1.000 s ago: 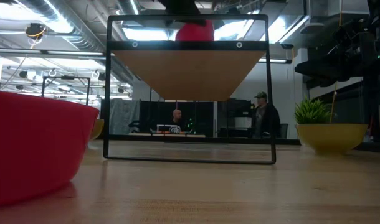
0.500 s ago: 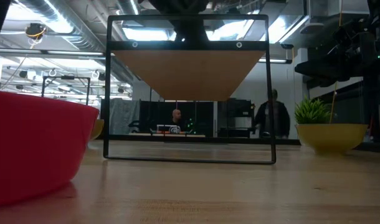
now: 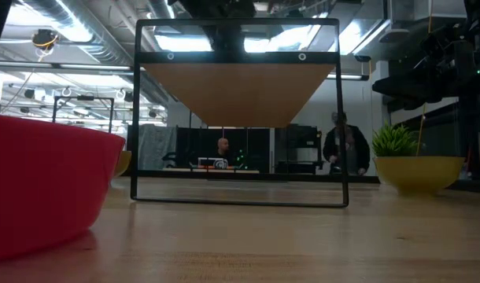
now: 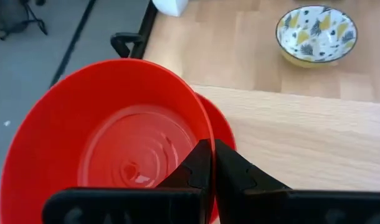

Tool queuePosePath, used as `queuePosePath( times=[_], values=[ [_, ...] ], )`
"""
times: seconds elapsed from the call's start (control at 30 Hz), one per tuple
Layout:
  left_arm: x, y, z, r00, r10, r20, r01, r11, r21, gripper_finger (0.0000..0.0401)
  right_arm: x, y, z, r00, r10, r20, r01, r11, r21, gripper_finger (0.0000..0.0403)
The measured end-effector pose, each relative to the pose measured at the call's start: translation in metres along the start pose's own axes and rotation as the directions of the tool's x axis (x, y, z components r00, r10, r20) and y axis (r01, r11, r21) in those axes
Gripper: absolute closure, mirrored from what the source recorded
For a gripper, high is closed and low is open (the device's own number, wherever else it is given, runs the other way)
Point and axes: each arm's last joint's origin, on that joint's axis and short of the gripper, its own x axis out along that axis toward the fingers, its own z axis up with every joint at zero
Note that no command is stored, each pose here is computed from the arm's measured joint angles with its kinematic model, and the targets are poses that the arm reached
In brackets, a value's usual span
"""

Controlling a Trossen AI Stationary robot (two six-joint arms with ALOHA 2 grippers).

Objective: Pick & Place Mini bowls
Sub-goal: Stack the top red bowl on top of the red bowl on the shelf

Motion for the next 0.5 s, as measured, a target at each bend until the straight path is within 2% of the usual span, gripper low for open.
queuePosePath(
  times=[0.13, 0.3, 0.5],
  values=[
    [-0.011, -0.001, 0.008, 0.997, 0.008, 0.073, -0.010, 1.000, 0.029, 0.0398, 0.000, 0.000, 0.000, 1.000, 0.000, 0.000, 0.000, 1.000, 0.000, 0.0328],
    [-0.026, 0.000, 0.021, 0.988, -0.005, 0.152, 0.003, 1.000, 0.010, 0.0398, 0.000, 0.000, 0.000, 1.000, 0.000, 0.000, 0.000, 1.000, 0.000, 0.0328],
    [-0.035, -0.003, 0.028, 0.984, -0.033, 0.174, 0.034, 0.999, -0.002, 0.0398, 0.000, 0.000, 0.000, 1.000, 0.000, 0.000, 0.000, 1.000, 0.000, 0.0328]
  ],
)
